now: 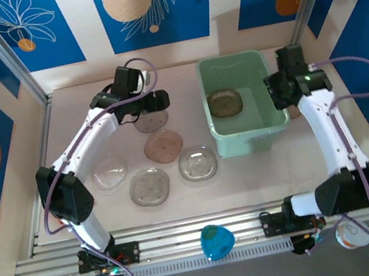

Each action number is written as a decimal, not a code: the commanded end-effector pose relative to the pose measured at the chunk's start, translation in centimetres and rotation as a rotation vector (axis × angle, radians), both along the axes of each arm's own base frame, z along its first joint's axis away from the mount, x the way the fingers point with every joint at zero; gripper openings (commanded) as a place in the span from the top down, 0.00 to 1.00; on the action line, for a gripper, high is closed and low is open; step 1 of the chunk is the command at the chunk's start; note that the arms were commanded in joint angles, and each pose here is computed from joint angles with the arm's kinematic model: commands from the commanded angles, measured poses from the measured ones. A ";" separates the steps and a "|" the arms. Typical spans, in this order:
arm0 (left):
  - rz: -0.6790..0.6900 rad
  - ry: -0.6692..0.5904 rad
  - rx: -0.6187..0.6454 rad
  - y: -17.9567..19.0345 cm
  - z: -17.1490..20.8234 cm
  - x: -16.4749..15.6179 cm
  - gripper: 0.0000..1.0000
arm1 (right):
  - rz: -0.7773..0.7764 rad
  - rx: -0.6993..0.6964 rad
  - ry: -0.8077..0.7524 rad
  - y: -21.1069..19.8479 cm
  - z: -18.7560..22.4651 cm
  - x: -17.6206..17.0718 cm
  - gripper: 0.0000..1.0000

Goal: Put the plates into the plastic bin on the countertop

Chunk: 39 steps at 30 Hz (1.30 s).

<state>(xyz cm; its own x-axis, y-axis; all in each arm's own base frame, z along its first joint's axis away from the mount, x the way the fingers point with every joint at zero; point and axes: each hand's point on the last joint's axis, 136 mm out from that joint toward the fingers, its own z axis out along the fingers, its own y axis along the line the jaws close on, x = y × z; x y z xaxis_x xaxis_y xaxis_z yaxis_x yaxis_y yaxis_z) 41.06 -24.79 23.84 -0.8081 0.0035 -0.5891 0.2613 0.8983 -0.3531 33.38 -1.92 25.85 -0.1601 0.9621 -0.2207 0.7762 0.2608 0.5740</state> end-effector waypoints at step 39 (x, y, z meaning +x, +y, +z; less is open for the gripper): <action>-0.066 0.044 0.011 -1.6 -3.2 1.0 0.17 | 0.234 0.183 0.341 -12.1 -15.6 2.3 0.45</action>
